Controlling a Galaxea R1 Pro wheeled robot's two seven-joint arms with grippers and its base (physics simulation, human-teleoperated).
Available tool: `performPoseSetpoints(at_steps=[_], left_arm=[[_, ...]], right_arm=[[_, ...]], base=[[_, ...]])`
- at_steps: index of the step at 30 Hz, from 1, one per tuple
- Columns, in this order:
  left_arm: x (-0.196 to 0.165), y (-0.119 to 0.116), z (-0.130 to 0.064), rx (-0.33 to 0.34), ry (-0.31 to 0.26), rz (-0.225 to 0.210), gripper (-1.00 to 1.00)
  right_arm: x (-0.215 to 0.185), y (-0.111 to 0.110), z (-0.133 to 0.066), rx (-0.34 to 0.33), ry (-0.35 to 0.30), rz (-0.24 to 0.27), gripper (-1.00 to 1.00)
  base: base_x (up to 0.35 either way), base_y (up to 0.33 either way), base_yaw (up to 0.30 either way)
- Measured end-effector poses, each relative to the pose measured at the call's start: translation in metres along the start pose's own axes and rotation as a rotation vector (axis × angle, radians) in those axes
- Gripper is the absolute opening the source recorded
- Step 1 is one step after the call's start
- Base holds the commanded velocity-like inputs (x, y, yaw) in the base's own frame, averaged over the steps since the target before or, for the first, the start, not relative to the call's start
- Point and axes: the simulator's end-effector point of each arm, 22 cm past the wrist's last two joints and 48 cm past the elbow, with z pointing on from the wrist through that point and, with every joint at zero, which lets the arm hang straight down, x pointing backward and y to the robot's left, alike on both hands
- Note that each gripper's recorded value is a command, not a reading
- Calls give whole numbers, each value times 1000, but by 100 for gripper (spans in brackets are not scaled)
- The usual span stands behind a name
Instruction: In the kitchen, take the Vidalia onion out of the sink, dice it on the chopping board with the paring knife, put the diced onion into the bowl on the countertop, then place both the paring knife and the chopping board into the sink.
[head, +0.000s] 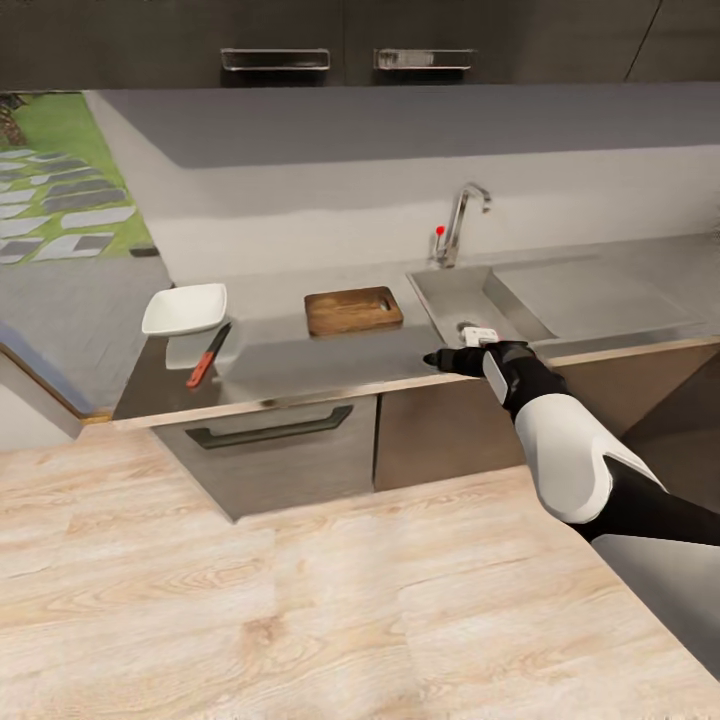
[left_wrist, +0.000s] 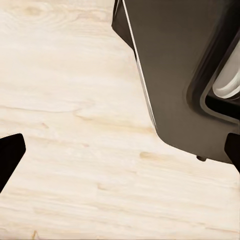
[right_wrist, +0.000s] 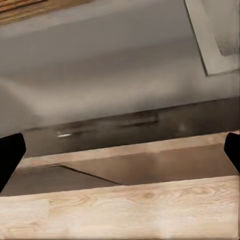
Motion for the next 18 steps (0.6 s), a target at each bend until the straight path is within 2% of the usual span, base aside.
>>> performPoseSetpoints(at_steps=[9,18], left_arm=[[0,0,0,0,-1,-1,100],[-1,0,0,0,-2,-1,100]], right_arm=[[0,2,0,-2,0,-2,100],[1,6,1,-6,1,-4,100]], base=[[-226,-254,0],[-60,-316,0]])
